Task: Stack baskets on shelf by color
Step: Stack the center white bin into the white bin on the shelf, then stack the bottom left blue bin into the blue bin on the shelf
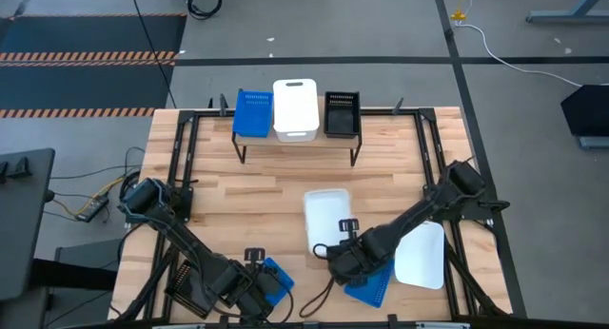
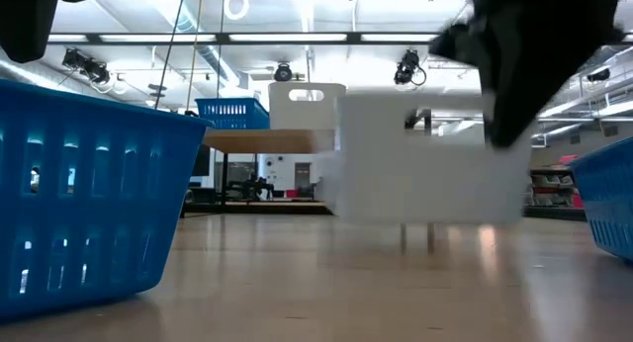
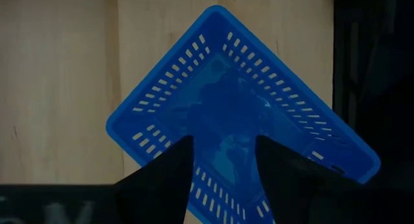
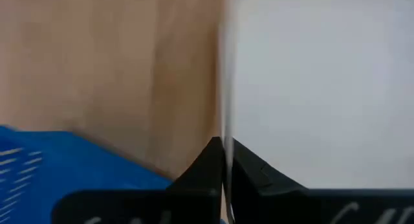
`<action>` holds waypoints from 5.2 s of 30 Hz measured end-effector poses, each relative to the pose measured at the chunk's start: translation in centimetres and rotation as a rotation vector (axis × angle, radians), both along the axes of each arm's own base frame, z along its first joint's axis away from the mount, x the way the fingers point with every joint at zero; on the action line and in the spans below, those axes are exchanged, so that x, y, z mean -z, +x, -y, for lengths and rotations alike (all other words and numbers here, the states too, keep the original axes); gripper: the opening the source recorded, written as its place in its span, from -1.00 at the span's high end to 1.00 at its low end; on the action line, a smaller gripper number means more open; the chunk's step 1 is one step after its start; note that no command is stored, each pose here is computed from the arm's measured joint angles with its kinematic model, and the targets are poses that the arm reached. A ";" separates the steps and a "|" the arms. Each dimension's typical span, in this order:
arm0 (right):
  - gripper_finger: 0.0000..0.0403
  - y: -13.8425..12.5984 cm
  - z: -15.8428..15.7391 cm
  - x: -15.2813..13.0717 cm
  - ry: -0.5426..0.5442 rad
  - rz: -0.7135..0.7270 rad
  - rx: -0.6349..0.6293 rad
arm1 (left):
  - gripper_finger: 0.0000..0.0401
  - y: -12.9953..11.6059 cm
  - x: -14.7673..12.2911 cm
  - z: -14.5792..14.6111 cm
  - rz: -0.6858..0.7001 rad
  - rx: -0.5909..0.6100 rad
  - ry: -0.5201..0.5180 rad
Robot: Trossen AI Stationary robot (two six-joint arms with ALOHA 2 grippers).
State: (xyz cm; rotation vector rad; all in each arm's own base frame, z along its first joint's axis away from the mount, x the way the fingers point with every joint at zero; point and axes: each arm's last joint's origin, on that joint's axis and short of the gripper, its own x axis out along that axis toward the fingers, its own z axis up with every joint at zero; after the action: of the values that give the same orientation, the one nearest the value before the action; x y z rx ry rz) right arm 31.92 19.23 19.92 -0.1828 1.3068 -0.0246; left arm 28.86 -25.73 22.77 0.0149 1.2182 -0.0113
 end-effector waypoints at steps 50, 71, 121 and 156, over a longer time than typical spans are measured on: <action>0.94 3.8 30.5 -22.6 -0.066 0.373 -0.041 | 0.14 2.2 -0.1 -2.5 0.040 -0.297 -0.057; 0.70 4.5 33.3 -20.2 -0.013 0.305 0.021 | 0.14 2.6 -0.1 -2.7 0.060 -0.344 -0.089; 0.41 5.8 20.7 -17.6 0.278 0.158 0.006 | 0.14 -1.8 -0.3 3.5 -0.005 0.156 -0.179; 0.43 6.3 3.5 1.9 0.429 0.536 -0.185 | 0.14 -4.3 -0.2 5.1 0.012 0.100 -0.127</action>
State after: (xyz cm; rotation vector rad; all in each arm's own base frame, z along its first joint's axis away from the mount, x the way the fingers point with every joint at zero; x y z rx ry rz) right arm 38.22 15.73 18.00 0.0710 0.7324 0.3415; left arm 24.59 -30.84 22.97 -0.0356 1.2017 -0.1756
